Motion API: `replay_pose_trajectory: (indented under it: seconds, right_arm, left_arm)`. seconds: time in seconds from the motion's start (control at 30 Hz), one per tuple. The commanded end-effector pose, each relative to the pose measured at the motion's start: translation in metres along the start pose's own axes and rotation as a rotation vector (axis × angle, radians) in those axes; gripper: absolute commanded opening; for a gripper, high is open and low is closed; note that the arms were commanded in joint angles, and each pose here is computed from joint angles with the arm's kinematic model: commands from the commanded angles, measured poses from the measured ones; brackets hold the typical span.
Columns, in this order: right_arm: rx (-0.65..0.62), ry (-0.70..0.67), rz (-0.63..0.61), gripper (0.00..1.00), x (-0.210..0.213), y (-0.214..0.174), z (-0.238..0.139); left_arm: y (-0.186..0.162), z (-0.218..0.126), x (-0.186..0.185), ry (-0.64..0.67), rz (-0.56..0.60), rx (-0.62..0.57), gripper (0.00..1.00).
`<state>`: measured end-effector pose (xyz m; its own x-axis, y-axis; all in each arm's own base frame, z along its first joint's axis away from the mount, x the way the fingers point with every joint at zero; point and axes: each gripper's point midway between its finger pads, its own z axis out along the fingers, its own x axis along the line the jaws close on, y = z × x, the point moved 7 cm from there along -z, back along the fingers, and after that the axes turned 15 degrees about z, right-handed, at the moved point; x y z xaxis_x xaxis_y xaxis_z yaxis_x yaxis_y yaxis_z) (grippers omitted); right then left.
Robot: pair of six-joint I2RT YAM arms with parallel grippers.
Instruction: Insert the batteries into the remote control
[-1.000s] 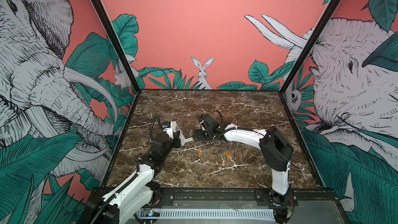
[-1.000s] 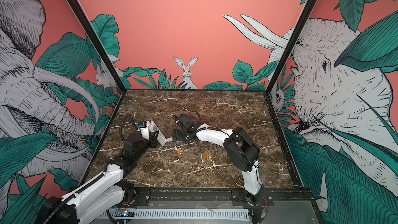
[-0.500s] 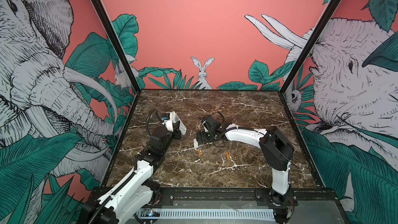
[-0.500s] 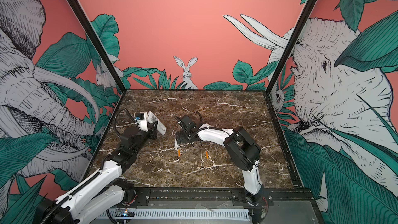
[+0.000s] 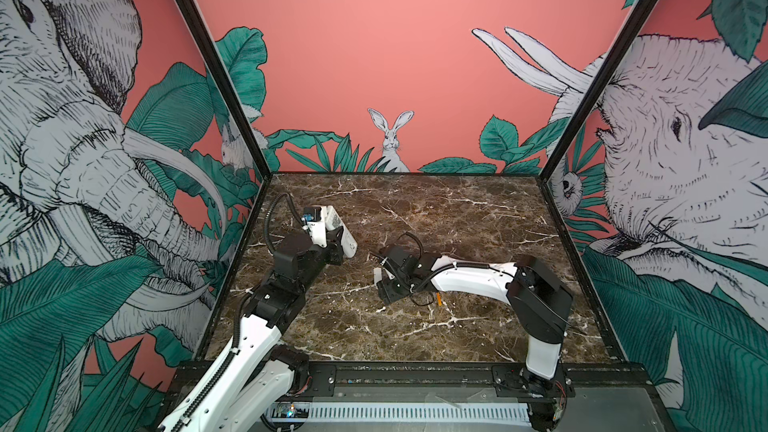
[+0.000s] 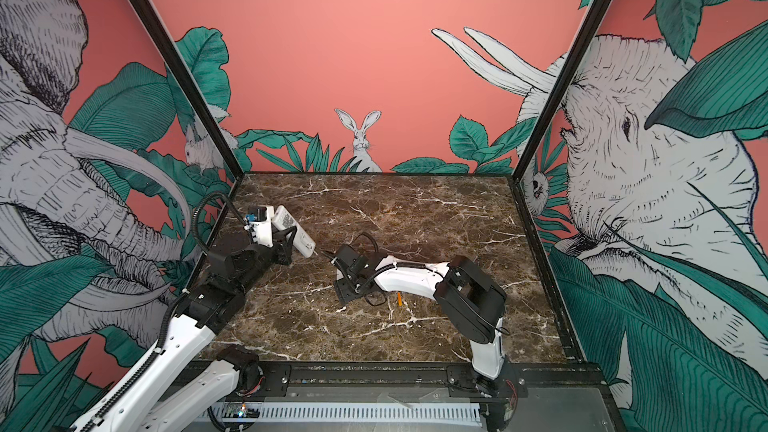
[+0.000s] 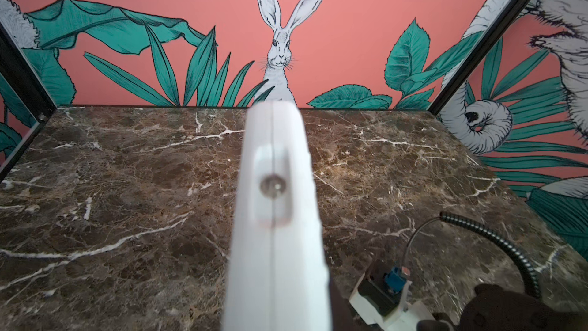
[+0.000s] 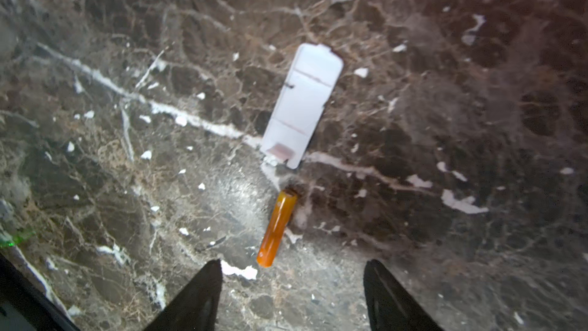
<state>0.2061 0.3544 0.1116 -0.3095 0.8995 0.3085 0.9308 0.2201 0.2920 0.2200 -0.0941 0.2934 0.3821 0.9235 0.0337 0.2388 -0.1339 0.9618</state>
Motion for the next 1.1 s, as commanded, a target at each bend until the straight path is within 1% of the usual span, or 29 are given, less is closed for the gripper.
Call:
replay_pose_trajectory:
  seconds: [0.0,0.07,0.17,0.3,0.7,1.07]
  right_arm:
    - [-0.005,-0.048,-0.002,0.64,0.004,-0.001,0.005]
    - [0.005,-0.084,-0.002,0.62,0.002,-0.005,0.01]
    - [-0.011,-0.105,0.001,0.59,0.006,-0.001,0.01]
    - [-0.004,-0.108,-0.001,0.54,0.006,-0.003,0.015]
    - [0.013,-0.108,-0.015,0.46,0.012,-0.003,0.026]
    - [0.015,-0.155,-0.032,0.38,0.012,-0.009,0.03]
  left_arm:
    - [0.017,-0.019,0.001,-0.016,-0.011,-0.033,0.0]
    - [0.02,-0.024,0.002,-0.017,-0.013,-0.038,0.0]
    - [0.021,-0.03,0.003,-0.017,-0.02,-0.049,0.0]
    - [0.023,-0.035,0.004,-0.014,-0.027,-0.062,0.0]
    - [0.022,-0.037,0.007,0.0,-0.031,-0.061,0.0]
    - [0.023,-0.039,0.012,0.009,-0.047,-0.069,0.0]
